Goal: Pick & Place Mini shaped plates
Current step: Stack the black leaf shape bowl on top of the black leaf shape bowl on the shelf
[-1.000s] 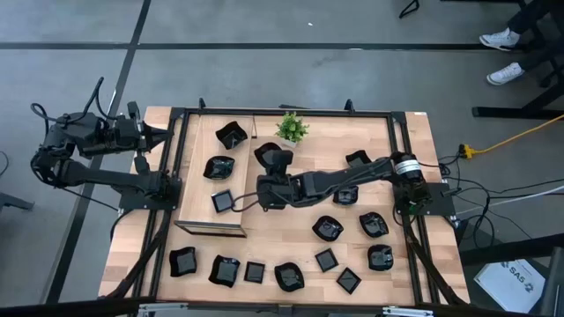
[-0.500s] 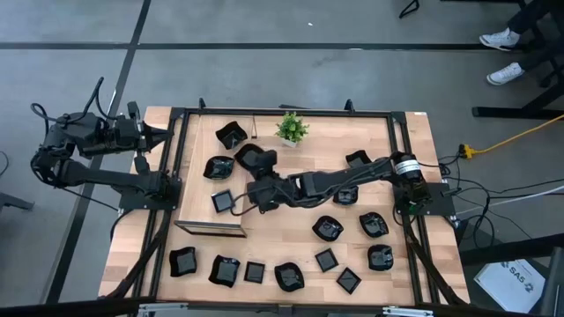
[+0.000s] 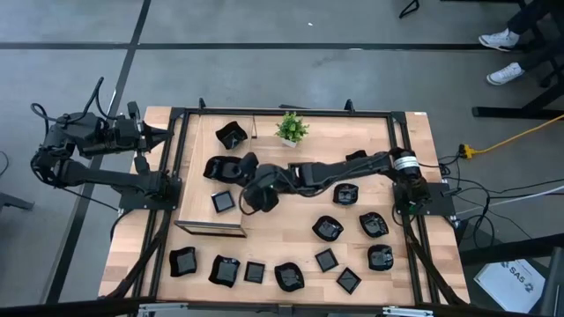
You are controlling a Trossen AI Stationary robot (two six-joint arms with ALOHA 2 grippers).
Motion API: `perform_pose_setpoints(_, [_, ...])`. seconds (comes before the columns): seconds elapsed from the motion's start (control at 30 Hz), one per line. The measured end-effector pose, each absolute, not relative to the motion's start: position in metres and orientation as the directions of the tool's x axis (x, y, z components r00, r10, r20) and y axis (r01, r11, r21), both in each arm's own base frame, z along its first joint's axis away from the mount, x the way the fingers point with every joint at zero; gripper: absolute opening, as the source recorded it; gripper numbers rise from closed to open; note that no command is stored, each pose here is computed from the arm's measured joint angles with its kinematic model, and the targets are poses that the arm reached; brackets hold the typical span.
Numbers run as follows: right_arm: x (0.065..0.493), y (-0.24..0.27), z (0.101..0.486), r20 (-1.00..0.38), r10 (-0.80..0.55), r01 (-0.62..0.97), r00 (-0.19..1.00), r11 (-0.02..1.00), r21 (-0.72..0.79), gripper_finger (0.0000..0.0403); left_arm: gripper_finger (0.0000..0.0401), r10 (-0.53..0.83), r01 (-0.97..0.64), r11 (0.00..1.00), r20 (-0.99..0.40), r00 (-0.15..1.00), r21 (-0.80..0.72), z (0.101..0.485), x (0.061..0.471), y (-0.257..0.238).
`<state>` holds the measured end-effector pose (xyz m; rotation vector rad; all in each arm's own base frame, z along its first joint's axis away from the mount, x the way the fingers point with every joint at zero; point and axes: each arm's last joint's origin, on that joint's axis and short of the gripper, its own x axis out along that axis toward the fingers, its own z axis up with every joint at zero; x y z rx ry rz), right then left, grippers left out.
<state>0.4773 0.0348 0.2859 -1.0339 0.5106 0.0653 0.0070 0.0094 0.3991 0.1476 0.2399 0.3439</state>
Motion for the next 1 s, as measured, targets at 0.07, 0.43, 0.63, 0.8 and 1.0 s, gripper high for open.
perform_pose_setpoints(0.07, [0.479, 0.026, 0.286, -0.434, -0.141, -0.303, 0.89, 0.529, -0.793, 0.0, 0.0004, 0.35, -0.315, 0.931, -0.207, 0.913, 0.184, 0.399, 0.007, 0.009])
perform_pose_setpoints(0.43, [0.482, -0.017, 0.293, -0.366, 0.128, -0.37, 0.922, 0.571, -0.733, 0.0002, 0.0004, 0.35, -0.315, 0.931, -0.207, 0.914, 0.183, 0.399, 0.007, 0.009])
perform_pose_setpoints(0.63, [0.489, -0.034, 0.289, -0.289, 0.205, -0.351, 0.935, 0.645, -0.679, 0.0003, 0.0004, 0.35, -0.315, 0.931, -0.207, 0.914, 0.183, 0.399, 0.007, 0.009])
perform_pose_setpoints(0.8, [0.499, -0.037, 0.268, -0.298, 0.217, -0.365, 0.93, 0.652, -0.664, 0.0004, 0.0004, 0.35, -0.315, 0.931, -0.207, 0.914, 0.183, 0.399, 0.007, 0.009])
perform_pose_setpoints(1.0, [0.501, -0.041, 0.263, -0.296, 0.213, -0.361, 0.931, 0.658, -0.661, 0.0004, 0.0004, 0.35, -0.315, 0.931, -0.207, 0.913, 0.184, 0.399, 0.007, 0.009])
